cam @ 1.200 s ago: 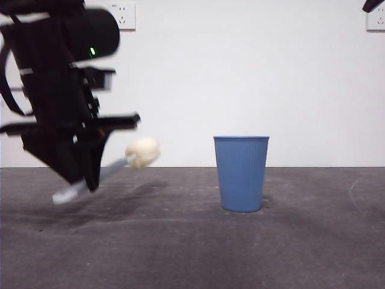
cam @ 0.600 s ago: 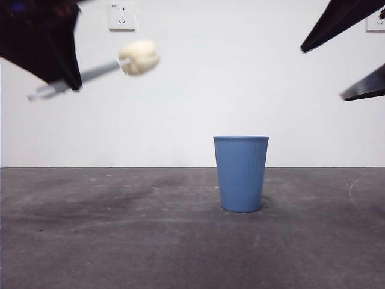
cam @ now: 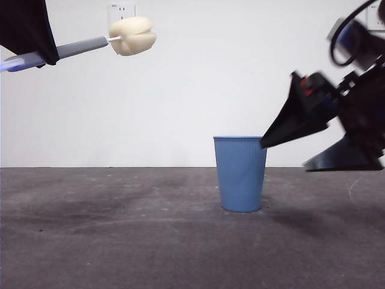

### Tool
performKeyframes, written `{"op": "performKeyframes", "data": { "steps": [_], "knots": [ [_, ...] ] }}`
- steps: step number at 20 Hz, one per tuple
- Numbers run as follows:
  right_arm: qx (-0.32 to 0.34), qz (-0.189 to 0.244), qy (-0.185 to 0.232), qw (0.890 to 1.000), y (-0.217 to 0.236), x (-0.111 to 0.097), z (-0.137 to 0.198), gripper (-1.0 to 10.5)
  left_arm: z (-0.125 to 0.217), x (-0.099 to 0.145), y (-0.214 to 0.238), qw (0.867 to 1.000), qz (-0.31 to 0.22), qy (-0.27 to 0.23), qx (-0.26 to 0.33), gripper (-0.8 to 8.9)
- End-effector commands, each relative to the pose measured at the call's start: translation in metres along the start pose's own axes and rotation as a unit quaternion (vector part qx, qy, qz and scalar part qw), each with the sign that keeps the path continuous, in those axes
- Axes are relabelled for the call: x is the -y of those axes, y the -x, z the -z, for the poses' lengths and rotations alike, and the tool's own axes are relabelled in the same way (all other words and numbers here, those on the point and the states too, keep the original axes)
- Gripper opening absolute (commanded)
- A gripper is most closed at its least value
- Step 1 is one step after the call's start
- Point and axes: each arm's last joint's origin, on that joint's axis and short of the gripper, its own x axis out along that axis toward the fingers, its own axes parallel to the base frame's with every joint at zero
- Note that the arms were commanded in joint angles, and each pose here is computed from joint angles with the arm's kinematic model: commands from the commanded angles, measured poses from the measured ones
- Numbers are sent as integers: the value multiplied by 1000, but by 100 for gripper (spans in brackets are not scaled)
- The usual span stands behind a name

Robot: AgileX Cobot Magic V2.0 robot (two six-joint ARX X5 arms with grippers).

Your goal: Pick up the cup brush,pick up the cup,insert the brush into the cup,clean the cup,put the cup brush back,put the cup back to the fixed position on the table

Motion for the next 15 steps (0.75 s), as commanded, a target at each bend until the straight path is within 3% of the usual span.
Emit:
{"op": "performKeyframes", "data": {
  "steps": [1,8,15],
  "knots": [
    [-4,4,17,1000,-15,3,9,563,1,0,0,1000,1,-9,-1,-9],
    [37,18,50,998,-50,7,20,563,2,0,0,1000,2,-12,-7,-9],
    [78,17,52,995,-72,14,33,563,2,1,0,1000,9,-12,-9,-9]
  ]
}}
